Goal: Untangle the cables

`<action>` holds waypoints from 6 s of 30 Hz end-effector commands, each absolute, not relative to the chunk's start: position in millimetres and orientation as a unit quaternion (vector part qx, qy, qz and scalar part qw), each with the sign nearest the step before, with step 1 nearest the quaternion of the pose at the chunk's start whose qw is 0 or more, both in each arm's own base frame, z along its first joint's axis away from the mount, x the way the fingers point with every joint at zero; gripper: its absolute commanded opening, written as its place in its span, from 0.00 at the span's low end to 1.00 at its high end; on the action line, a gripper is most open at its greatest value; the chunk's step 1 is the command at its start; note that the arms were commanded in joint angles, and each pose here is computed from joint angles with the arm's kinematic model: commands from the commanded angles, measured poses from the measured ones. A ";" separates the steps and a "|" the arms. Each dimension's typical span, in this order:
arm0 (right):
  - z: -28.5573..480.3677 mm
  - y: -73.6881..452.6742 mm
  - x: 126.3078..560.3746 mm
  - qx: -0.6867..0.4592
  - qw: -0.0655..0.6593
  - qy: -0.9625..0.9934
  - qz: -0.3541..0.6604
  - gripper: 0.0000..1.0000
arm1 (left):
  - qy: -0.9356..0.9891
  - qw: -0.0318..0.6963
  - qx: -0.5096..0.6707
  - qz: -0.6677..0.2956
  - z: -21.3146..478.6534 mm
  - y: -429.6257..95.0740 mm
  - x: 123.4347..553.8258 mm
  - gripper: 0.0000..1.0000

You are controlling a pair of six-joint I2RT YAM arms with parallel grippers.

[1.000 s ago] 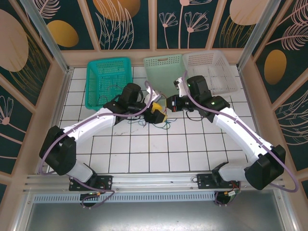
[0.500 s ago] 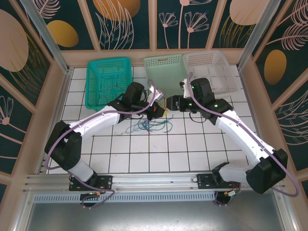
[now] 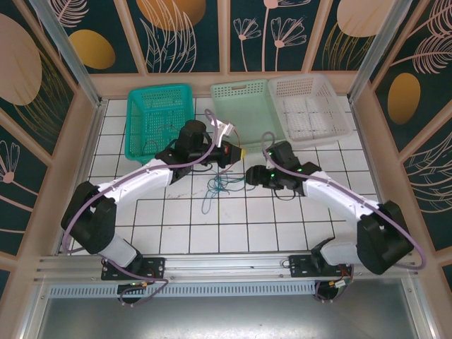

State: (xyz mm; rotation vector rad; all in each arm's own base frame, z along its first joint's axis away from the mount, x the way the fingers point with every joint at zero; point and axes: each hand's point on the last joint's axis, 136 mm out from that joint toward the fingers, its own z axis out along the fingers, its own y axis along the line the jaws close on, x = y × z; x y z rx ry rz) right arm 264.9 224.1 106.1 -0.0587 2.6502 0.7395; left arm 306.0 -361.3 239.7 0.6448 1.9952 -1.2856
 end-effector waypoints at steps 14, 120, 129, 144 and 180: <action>52.8 237.2 300.5 0.035 0.219 0.956 0.194 0.66 | 0.711 0.403 0.187 -0.545 301.0 -345.5 303.2 0.00; 68.8 248.0 261.7 -0.286 0.399 0.865 0.101 0.01 | 0.851 0.431 0.016 -0.300 255.3 -237.4 391.7 0.00; 71.0 235.4 257.0 -0.236 0.395 0.878 0.134 0.00 | 0.875 0.437 -0.006 -0.210 240.2 -205.2 392.4 0.00; 68.8 248.3 290.3 -0.161 0.341 0.918 0.118 0.77 | 0.844 0.474 -0.015 -0.249 285.9 -209.6 393.9 0.00; 201.9 294.6 272.8 -0.035 0.393 0.827 0.400 0.84 | 0.709 0.530 -0.215 -0.413 333.8 -197.4 407.7 0.00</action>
